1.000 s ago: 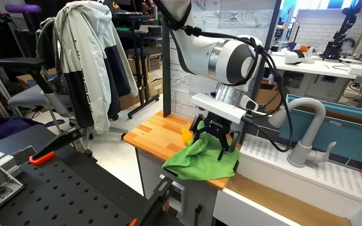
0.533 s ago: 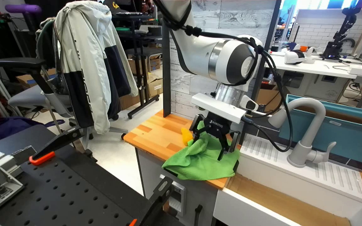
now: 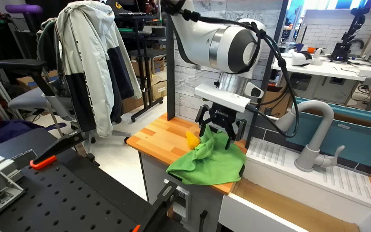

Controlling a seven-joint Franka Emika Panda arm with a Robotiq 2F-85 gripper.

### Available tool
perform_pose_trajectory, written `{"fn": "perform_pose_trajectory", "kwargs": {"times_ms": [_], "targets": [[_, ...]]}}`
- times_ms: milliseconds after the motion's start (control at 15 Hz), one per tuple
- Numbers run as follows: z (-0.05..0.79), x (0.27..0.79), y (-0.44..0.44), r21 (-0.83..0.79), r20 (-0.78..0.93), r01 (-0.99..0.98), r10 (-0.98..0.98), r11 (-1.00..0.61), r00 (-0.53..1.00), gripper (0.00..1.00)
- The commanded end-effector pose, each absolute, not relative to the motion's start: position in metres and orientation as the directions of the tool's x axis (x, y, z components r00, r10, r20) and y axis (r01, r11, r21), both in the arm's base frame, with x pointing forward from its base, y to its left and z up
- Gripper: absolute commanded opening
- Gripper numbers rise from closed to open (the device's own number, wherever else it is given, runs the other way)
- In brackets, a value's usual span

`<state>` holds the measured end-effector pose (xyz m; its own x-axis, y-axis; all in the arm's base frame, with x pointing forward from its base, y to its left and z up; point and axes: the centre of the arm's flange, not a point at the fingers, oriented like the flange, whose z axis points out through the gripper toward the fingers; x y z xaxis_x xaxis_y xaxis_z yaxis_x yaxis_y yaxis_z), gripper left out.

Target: Fold the green cloth

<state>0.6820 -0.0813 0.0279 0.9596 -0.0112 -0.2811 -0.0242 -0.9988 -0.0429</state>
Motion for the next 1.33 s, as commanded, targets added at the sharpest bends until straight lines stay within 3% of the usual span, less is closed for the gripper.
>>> {"fn": "perform_pose_trajectory", "kwargs": {"times_ms": [0, 400, 1267], "targets": [[0.081, 0.676, -0.085, -0.036, -0.158, -0.024, -0.018, -0.999, 0.987, 1.00], [0.128, 0.676, -0.084, -0.035, -0.032, -0.020, -0.019, -0.999, 0.999, 1.00], [0.121, 0.688, -0.080, -0.022, -0.062, -0.016, -0.015, -1.000, 0.998, 1.00]]}}
